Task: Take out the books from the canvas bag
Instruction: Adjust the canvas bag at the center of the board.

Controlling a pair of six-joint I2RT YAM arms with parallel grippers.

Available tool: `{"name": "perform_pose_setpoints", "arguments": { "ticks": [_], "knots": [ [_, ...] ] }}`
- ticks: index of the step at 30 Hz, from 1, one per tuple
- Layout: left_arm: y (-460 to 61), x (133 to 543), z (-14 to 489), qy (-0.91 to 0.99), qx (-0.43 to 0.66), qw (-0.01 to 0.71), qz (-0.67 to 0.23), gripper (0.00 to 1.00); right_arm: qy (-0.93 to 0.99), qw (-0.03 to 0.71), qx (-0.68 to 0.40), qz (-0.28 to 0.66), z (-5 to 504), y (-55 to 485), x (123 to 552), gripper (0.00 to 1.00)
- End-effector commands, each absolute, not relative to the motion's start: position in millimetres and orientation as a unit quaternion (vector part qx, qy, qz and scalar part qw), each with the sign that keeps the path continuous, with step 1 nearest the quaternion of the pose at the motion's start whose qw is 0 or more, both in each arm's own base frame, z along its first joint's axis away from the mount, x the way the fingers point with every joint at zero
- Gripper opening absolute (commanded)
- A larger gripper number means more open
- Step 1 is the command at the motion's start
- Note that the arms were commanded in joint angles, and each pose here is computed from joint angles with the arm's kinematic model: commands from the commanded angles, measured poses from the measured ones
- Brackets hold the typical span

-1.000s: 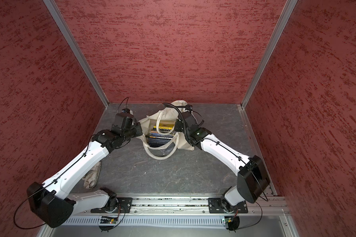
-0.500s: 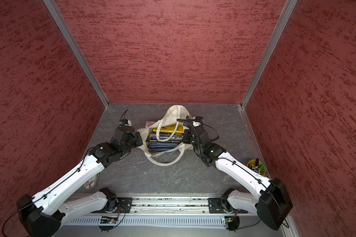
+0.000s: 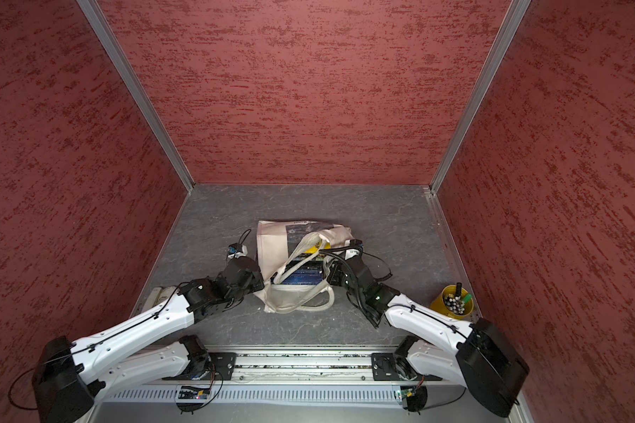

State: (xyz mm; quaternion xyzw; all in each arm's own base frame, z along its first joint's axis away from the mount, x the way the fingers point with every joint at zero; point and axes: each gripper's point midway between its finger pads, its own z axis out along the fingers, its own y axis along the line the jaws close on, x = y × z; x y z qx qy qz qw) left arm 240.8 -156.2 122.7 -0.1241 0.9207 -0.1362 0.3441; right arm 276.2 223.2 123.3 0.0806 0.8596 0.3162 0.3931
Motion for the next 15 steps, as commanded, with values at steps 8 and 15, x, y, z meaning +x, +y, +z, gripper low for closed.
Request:
{"name": "perform_pose_setpoints", "arguments": {
  "ticks": [8, 15],
  "knots": [
    [-171, 308, 118, 0.909, -0.134, 0.369, -0.139, 0.0, 0.866, 0.42, 0.114, 0.245, 91, 225, 326, 0.0],
    [-164, 349, 132, 0.892, -0.167, 0.391, -0.152, 0.0, 0.851, 0.45, 0.124, 0.243, 96, 225, 388, 0.0]
  ]
}}
